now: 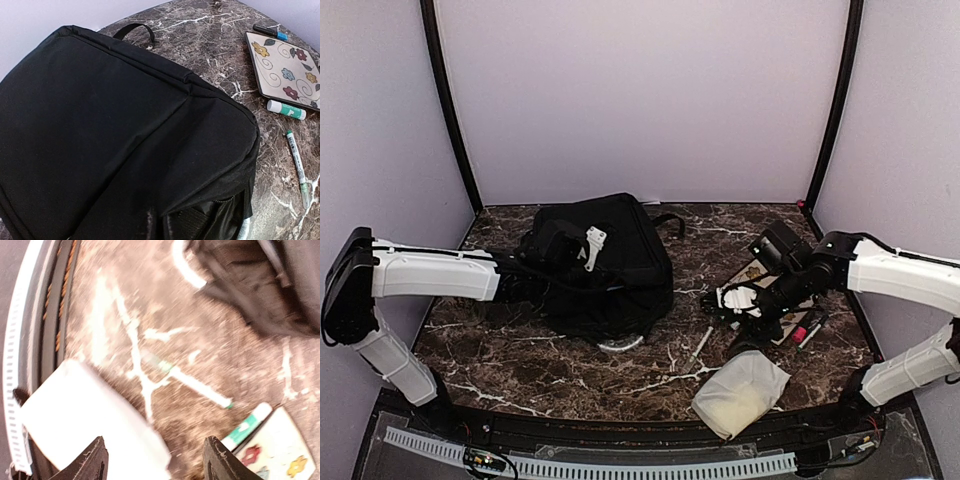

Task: Pack the student bag
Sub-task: Place the largest pocket of the bag in the student bag, then move the pencil case to the corner of the board.

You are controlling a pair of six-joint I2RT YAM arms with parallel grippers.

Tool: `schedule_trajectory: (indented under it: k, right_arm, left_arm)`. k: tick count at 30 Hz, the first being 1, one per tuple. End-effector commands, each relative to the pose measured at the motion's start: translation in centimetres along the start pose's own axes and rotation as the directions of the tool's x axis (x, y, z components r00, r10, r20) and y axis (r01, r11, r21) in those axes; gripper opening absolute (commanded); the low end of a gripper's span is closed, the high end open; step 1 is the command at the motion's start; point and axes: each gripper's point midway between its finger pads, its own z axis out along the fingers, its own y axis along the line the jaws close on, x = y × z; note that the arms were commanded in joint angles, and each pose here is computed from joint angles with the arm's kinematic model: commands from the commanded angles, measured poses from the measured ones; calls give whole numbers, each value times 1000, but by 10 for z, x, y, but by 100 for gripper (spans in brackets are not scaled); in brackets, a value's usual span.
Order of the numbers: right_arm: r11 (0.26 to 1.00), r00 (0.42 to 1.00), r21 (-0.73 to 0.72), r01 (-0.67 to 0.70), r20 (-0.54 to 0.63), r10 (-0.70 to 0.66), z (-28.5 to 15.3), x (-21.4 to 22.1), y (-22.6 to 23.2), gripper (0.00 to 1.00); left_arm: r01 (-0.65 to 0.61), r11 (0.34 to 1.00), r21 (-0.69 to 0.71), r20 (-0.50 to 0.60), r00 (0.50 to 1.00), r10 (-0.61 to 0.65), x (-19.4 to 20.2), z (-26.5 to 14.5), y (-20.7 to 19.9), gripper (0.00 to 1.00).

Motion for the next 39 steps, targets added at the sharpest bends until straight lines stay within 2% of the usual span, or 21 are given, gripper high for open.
schedule_trajectory:
  k: [1,4,7,11,16,25,28,33,35,39]
  right_arm:
    - [992,996,-128,-11,-86,0,3,29,28,65]
    - [988,994,-156,-16,-106,-1,5,35,35,66]
    - [987,991,-158,-15,-133,-6,7,43,37,67]
    - [990,988,-143,10,-152,-32,9,46,36,68]
    - [986,982,-156,62,-166,-88,22,44,40,68]
    - [969,965,-205,141,-192,-181,59,39,49,64]
    - [946,964,-291,141,-177,-198,70,32,67,51]
    - [891,964,-439,115,-169,-207,87,21,94,15]
    - [879,967,-463,116,-149,-206,94,10,99,4]
    - [864,977,-485,132,-83,-195,108,-28,102,0]
  left_arm:
    - [41,998,39,-23,999,-40,3,-7,-8,21]
    - [29,999,42,-32,999,-28,2,-23,-15,41]
    - [20,998,52,-81,997,-16,11,-39,-23,47]
    - [27,996,87,-105,994,-18,21,-56,-38,48]
    - [61,977,203,-115,993,-38,32,-68,-65,48]
    - [77,967,243,-118,992,-49,39,-74,-77,46]
    - [81,968,237,-103,993,-58,38,-78,-74,46]
    - [85,973,212,-86,994,-68,38,-86,-65,46]
    - [88,976,198,-76,994,-75,37,-90,-60,46]
    - [96,979,179,-44,995,-90,35,-101,-51,46]
